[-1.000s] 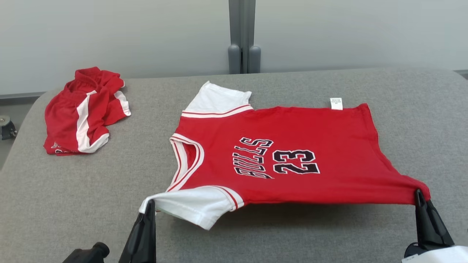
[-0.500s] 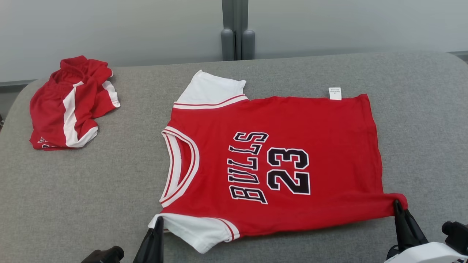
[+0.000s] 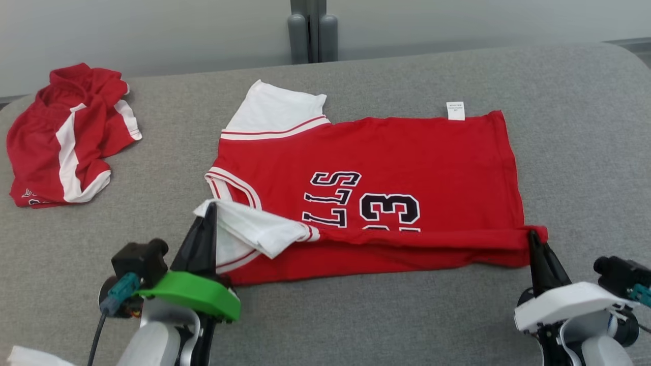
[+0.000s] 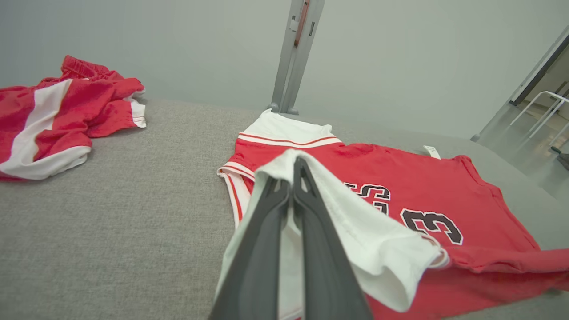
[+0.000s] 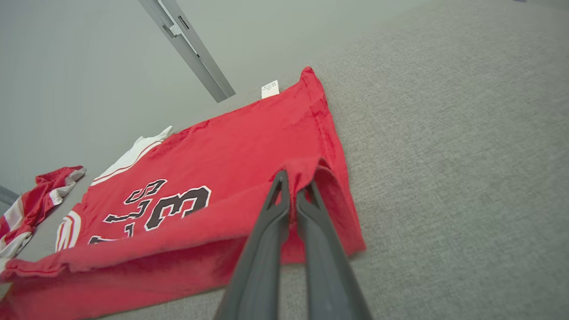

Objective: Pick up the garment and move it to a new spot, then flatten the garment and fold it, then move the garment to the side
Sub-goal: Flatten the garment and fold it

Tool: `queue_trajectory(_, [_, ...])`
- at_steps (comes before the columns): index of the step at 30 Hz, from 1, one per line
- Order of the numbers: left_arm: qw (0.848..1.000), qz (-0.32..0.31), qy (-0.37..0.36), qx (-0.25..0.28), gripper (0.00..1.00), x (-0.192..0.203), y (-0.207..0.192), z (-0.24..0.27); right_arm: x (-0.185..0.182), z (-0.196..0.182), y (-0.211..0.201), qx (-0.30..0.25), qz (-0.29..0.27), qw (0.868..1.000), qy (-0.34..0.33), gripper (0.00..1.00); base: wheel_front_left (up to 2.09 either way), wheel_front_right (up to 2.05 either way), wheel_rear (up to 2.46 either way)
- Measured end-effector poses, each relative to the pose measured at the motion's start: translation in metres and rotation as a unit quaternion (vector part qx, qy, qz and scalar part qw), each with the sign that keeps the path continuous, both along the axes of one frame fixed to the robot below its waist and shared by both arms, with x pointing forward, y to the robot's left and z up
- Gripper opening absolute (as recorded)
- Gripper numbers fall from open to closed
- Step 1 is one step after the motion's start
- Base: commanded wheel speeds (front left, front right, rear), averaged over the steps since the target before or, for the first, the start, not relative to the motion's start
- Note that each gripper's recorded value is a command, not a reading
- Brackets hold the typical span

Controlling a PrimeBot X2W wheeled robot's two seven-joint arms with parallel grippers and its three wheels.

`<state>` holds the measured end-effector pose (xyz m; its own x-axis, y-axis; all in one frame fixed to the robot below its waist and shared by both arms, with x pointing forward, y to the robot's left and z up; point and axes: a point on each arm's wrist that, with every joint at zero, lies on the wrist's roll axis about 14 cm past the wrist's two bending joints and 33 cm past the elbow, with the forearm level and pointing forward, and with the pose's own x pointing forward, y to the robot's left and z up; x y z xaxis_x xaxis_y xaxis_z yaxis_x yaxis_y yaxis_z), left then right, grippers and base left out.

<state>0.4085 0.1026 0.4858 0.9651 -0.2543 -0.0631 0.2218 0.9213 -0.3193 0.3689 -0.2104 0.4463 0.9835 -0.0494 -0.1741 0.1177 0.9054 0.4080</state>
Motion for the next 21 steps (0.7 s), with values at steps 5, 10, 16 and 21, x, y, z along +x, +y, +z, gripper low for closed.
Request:
queue_trajectory(5, [1.0, -0.012, 0.005, 0.007, 0.0, 0.031, -0.011, -0.012, 0.017, -0.014, -0.004, -0.009, -0.001, 1.0, 0.023, 0.0, 0.0, 0.0, 0.0])
queue_trajectory(10, [0.999, -0.013, 0.031, 0.011, 0.0, 0.049, -0.016, -0.035, 0.028, -0.027, -0.005, -0.011, -0.004, 0.999, 0.038, 0.0, 0.0, 0.0, 0.0])
queue_trajectory(16, [0.997, -0.008, 0.077, 0.025, 0.0, 0.057, -0.016, -0.063, 0.035, -0.039, -0.004, -0.011, -0.004, 0.999, 0.049, 0.0, 0.0, 0.0, 0.0])
queue_trajectory(21, [0.998, -0.015, 0.055, 0.014, 1.0, 0.062, -0.024, -0.052, 0.044, -0.029, -0.004, -0.012, -0.009, 1.0, 0.025, 1.0, 0.0, 0.0, 0.0])
